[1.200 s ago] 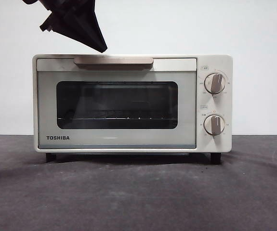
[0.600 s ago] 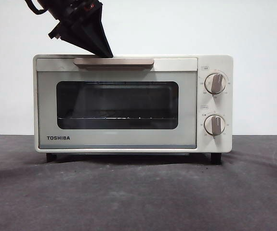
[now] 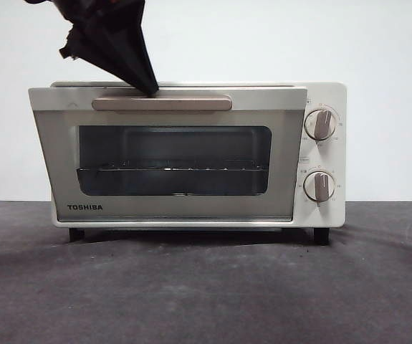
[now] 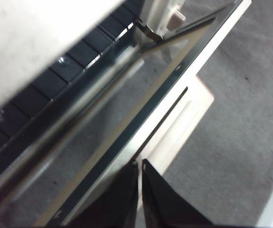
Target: The left arm flap open the oven, the right arm pick bread and place it into oven, the left arm flap close the oven
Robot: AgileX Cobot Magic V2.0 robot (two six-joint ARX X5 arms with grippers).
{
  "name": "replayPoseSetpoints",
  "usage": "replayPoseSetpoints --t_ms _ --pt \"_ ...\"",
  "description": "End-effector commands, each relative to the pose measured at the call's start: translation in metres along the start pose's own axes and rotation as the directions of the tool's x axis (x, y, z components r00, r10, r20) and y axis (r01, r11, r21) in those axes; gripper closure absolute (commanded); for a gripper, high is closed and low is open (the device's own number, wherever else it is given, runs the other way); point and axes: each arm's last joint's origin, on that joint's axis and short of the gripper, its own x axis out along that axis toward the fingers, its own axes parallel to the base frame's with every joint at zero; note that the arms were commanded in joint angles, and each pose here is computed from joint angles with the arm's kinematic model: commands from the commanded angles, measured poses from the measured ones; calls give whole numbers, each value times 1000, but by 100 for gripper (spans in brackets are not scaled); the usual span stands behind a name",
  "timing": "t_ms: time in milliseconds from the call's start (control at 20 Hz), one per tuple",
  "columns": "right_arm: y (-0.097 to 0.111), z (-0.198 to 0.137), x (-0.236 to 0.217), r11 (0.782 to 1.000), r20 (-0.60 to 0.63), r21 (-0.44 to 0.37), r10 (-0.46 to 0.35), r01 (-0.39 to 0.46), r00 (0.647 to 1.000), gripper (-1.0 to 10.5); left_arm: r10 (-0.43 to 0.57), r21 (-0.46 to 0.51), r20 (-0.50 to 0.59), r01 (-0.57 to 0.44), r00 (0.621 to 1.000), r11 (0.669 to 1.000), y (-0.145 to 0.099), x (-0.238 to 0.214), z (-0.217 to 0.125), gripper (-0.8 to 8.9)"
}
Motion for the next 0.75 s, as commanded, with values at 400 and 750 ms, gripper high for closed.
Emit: replayPoseSetpoints --t_ms 400,750 --pt "5 4 -4 1000 27 -15 18 -17 999 814 15 -73 49 -11 999 997 -9 21 -61 797" --pt "5 4 -4 1000 28 -14 17 -16 999 814 -2 -65 16 3 1000 998 -20 32 -69 797"
